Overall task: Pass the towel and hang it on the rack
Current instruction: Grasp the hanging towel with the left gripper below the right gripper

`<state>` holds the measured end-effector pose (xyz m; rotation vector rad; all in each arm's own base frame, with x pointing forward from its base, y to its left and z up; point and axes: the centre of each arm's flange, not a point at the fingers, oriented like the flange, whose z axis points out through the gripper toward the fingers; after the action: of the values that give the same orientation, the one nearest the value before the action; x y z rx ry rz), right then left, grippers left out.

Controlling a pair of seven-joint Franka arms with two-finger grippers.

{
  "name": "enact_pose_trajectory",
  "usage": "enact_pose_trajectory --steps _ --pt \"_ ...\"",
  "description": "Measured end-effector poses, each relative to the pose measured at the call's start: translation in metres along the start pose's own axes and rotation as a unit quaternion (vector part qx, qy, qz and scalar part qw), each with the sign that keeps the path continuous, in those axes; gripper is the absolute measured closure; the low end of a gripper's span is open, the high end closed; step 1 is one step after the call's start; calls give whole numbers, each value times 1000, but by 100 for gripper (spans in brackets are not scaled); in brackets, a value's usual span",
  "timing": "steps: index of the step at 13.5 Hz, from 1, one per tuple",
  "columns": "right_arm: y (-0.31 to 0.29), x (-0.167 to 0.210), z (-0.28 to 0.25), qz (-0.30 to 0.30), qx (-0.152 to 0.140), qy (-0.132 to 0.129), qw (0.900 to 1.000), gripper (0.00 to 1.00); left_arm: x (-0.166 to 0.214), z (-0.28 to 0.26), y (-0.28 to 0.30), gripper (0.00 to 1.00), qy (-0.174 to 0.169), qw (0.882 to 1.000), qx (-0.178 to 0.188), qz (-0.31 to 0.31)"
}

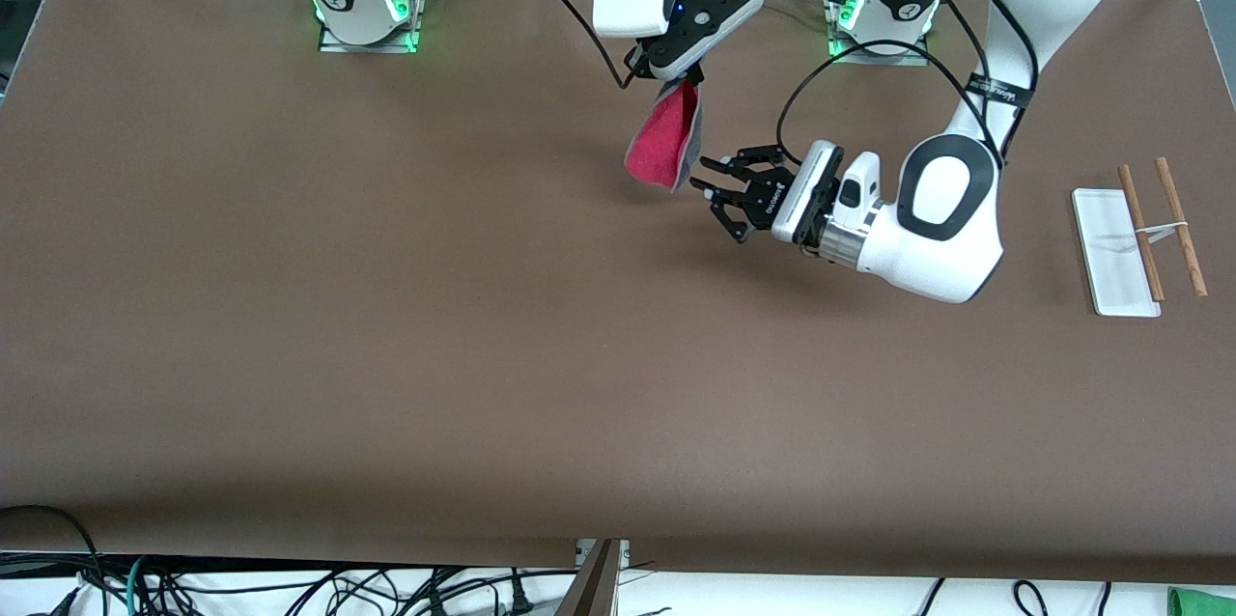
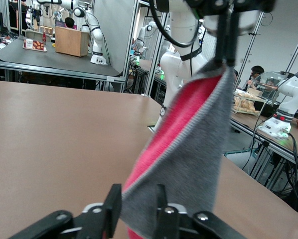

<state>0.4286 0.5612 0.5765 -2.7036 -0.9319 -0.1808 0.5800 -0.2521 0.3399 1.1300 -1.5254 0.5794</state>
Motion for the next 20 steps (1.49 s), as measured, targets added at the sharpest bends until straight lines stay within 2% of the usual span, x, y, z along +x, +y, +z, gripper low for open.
enact_pose_trajectory --steps 4,10,13,15,20 --pt "13 0 4 -91 -33 -11 995 98 -6 10 -3 16 3 1000 -9 14" --pt "16 -2 8 -188 -53 -25 980 98 -15 17 -24 15 4 999 16 49" --pt "12 -3 9 -205 -54 -25 977 98 -18 23 -34 14 25 997 37 68" --pt "11 -3 9 -207 -54 -26 976 98 -12 18 -39 14 28 995 47 87" --pt "10 -3 9 -209 -54 -25 976 98 -17 32 -36 12 43 994 19 98"
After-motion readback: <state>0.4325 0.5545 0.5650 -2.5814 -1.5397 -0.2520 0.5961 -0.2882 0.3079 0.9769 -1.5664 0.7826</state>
